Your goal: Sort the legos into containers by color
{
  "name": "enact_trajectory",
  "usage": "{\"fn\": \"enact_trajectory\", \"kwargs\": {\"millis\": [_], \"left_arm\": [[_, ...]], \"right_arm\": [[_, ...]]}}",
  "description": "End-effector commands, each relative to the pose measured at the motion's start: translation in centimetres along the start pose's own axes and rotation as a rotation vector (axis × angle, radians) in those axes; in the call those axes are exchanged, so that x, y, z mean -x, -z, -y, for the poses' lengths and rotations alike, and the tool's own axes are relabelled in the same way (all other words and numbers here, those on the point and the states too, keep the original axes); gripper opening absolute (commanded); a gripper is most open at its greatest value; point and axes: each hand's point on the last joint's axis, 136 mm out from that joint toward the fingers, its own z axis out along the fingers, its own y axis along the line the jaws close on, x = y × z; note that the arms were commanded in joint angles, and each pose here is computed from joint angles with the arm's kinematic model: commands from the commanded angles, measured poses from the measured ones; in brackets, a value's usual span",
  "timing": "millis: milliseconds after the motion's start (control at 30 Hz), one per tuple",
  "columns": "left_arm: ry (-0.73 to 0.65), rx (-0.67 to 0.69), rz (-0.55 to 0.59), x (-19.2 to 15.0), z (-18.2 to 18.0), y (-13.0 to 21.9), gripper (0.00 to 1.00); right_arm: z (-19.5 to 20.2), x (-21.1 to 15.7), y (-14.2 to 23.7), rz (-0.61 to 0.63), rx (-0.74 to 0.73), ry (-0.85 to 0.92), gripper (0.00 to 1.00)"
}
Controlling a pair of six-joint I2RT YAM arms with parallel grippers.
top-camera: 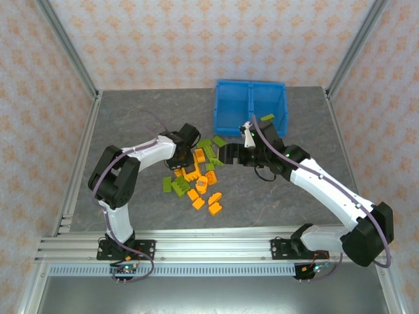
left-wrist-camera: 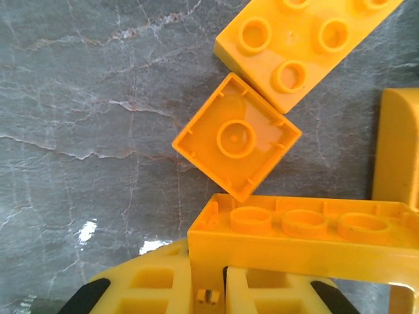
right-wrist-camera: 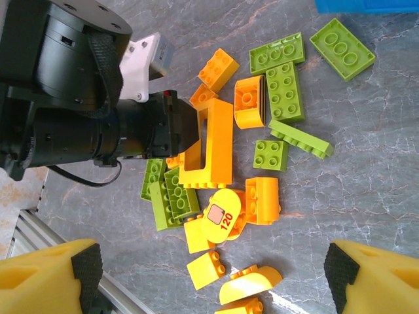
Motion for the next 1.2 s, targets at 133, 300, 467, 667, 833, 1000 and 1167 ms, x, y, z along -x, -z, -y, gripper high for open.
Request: {"fn": "enact_trajectory", "kwargs": {"millis": [133, 300, 467, 667, 833, 1000, 1167], "left_arm": [[-0.018, -0.156, 0.223, 5.5, 3.7, 10.8, 0.06], [-0.083, -0.215, 0.418, 9.9, 8.6, 17.0, 0.05], [-0.213, -0.182, 0.651, 15.7, 14.4, 18.7, 0.04], [-0.312, -0.093, 0.731, 20.3, 19.0, 16.5, 0.03], [-0.315, -0.145, 0.768, 21.4, 21.8, 14.1, 0.06], [-0.304, -0.192, 0.746, 21.4, 23.3, 11.9, 0.18], [-0.295, -0.233, 0.749, 21.4, 23.9, 12.6, 0.39]], "right_arm": [[0.9, 3.0, 3.9, 0.205, -0.103, -0.034, 0.89], [3.4, 3.9, 6.9, 0.354, -0.226, -0.054, 0.89], [4.3, 3.7, 8.7, 0.404, -0.271, -0.078, 0.89], [5.1, 2.4, 10.0, 0.38, -0.305, -0.09, 0.89], [5.6, 1.5, 10.8, 0.383, -0.315, -0.096, 0.89], [5.7, 1.3, 11.4, 0.38, -0.326, -0.094, 0.89], [5.7, 1.3, 11.6, 0.38, -0.329, -0.087, 0.89]]}}
